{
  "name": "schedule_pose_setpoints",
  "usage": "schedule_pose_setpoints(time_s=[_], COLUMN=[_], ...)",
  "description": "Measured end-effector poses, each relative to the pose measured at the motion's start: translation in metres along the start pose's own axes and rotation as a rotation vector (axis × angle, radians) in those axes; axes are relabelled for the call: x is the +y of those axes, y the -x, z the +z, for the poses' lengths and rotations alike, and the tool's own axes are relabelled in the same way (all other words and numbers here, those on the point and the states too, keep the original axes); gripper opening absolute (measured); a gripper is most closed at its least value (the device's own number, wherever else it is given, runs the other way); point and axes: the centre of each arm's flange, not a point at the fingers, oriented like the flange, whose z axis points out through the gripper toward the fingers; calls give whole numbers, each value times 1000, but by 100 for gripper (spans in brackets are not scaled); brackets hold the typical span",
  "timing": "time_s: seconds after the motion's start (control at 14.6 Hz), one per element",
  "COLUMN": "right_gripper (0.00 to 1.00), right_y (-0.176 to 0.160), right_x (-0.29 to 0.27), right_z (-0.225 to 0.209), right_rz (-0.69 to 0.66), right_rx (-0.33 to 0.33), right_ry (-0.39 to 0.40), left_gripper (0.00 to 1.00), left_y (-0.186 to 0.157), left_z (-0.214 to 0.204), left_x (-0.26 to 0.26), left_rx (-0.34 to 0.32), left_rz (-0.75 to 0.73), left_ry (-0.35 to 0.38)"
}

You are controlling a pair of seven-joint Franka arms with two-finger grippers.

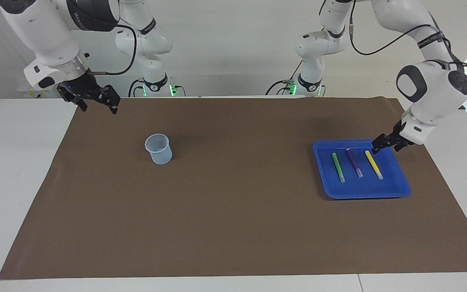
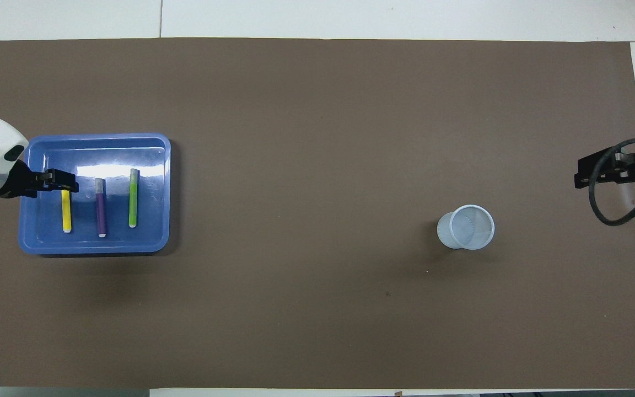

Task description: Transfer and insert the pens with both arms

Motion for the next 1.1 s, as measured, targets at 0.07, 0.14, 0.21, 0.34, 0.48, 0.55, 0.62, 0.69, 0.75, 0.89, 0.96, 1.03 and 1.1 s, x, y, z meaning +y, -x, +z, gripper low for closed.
schedule_pose_setpoints(time_s=[0.07,0.14,0.21,0.34,0.48,0.55,0.62,0.69,0.75,0.89,0.96,1.03,1.1], right_gripper=[100,100,100,100,100,100,100,100,100,100,100,100,100], right_y=[0,0,0,-1,-1,0,0,1,2,4,4,5,4], right_x=[0,0,1,3,0,-2,-6,-12,-20,-33,-39,-46,-50], right_z=[0,0,0,-1,-1,-1,-1,-1,-1,-1,-1,-2,-3], right_rz=[0,1,2,6,0,-14,-39,-67,-86,-108,-116,-119,-119], right_rx=[0,0,1,7,7,8,8,8,8,9,9,8,13], right_ry=[0,0,0,-1,-1,0,0,2,3,-1,-32,-89,-144], left_gripper=[94,94,92,87,84,84,76,73,72,67,57,51,51], left_y=[-1,-2,-3,-4,-6,-7,-7,-7,-8,-8,-8,-7,-7], left_z=[8,15,20,27,32,35,38,39,40,40,40,40,40], left_x=[-1,-2,-3,-3,-4,-4,-5,-5,-6,-8,-10,-12,-13], left_rx=[-7,-15,-19,-23,-22,-22,-26,-29,-29,-27,-26,-25,-24], left_rz=[8,15,20,24,26,29,35,40,41,40,37,35,33], left_ry=[-3,-9,-13,-14,-14,-17,-25,-30,-32,-35,-35,-35,-36])
